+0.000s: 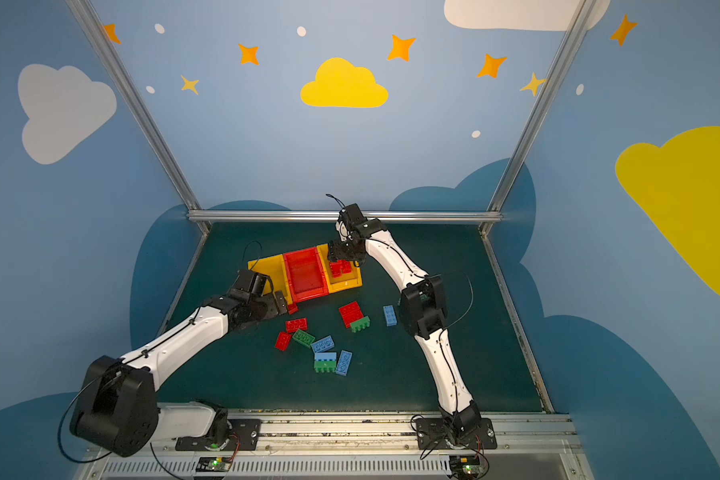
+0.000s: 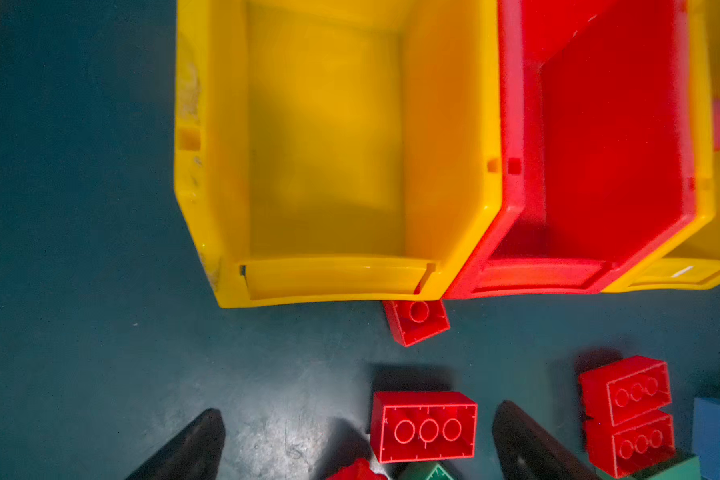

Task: Sort the legos into containers by color
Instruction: 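Drop the red square brick into the yellow bin while the left gripper lowers, then grasp a red 2x3 brick with the left gripper while the right moves back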

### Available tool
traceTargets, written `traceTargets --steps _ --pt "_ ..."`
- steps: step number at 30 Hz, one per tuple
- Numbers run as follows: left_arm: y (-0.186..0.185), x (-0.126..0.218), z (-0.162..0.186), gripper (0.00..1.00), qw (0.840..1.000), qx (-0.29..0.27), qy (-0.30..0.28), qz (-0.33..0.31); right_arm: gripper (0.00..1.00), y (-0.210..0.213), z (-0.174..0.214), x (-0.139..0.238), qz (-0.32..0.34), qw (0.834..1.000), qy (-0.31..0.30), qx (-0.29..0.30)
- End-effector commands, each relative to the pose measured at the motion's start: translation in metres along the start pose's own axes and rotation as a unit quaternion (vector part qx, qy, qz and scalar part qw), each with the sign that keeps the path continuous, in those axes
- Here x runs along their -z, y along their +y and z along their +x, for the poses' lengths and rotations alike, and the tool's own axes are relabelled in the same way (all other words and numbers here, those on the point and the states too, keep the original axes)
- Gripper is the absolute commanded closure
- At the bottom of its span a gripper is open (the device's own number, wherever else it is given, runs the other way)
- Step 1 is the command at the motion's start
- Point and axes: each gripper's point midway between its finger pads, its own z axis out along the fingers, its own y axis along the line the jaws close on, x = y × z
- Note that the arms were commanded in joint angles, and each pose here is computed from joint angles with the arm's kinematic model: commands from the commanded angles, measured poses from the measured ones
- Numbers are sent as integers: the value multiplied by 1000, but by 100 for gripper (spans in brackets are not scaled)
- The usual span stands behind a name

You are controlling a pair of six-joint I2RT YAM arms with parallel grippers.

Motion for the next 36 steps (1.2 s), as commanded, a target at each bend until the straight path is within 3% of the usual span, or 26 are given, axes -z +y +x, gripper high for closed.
traceTargets --steps 1,6,11,21,36 --pt "-4 -6 9 0 1000 -9 9 -2 20 13 -4 52 3 1000 -24 7" --pt "-19 -19 17 0 1000 -24 15 -7 16 3 17 79 31 999 -14 12" --pt "-18 -43 20 0 998 1 37 -41 14 -5 39 101 50 999 10 7" --pt "-28 -69 -8 0 996 -7 40 -78 14 -20 74 132 71 997 10 -7" --pt "-25 -77 8 8 993 -3 72 -90 14 -35 79 152 80 997 1 -23"
